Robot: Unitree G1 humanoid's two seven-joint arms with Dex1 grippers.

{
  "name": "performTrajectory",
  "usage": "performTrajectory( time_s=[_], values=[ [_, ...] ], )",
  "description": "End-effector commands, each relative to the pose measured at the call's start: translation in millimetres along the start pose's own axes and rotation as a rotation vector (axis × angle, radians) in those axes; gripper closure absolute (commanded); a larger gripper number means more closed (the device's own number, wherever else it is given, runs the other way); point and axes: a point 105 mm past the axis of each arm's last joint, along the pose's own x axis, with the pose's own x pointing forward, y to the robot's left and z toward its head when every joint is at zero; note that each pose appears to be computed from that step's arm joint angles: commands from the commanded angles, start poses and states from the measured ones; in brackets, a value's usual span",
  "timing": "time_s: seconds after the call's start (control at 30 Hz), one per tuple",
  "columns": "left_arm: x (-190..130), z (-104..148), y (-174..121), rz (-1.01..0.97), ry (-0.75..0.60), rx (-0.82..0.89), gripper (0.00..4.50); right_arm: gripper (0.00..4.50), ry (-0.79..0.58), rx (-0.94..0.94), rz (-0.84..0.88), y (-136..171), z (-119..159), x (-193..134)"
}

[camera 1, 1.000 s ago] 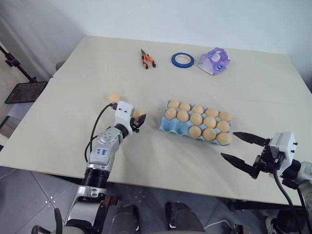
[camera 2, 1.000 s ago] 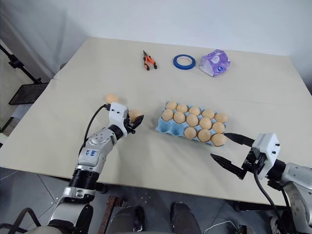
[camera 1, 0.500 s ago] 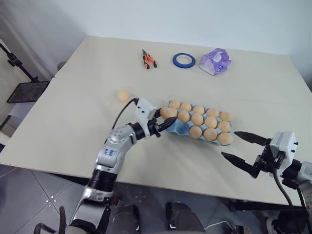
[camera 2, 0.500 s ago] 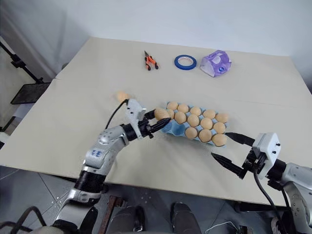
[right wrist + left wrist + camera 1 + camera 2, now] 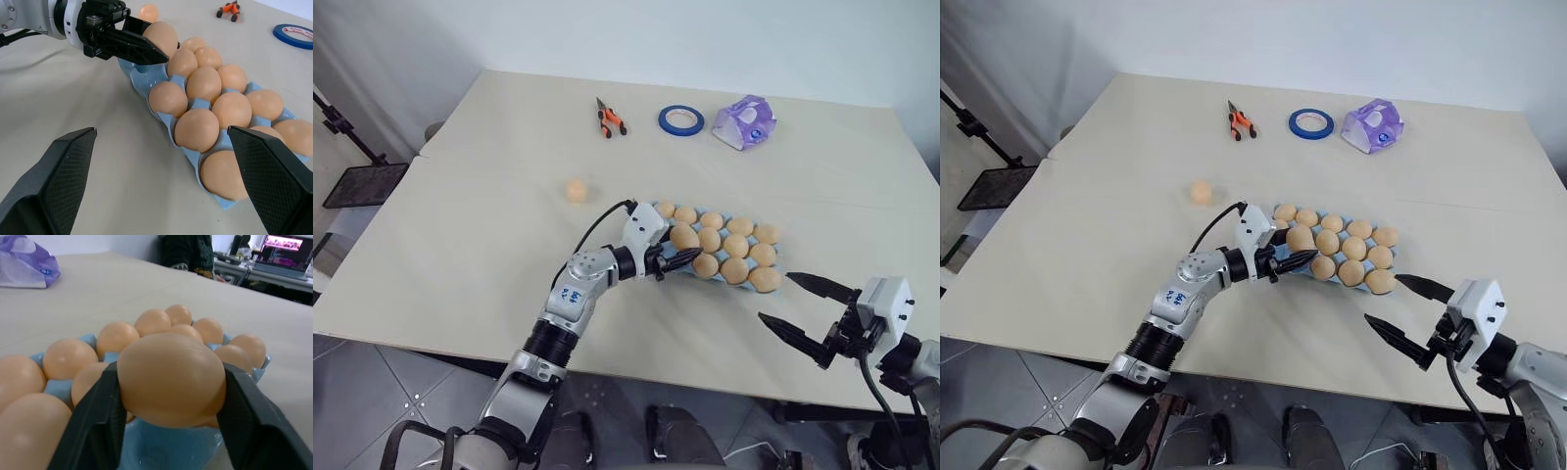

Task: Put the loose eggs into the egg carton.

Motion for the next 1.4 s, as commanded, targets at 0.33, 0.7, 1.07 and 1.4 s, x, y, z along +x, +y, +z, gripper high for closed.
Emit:
performTrajectory(
  time_s=[0.33,0.7,1.07,1.4],
  values=[
    [-3,28,-11,-0.061,-0.087,0.043,0.02,0.0,-0.039,-0.052,-0.017,-2,13,0],
    [-141,9,-17,-0.143,-0.082,0.017,0.02,0.0,-0.041,-0.045,0.005,-3,12,3],
    [-248,-8,34,0.232,0.023,0.019,0.02,0.0,-0.045,-0.048,0.053,-7,12,11],
    [-268,0,62,0.459,-0.003,0.037,0.02,0.0,-0.047,-0.054,0.058,-10,13,12]
  ],
)
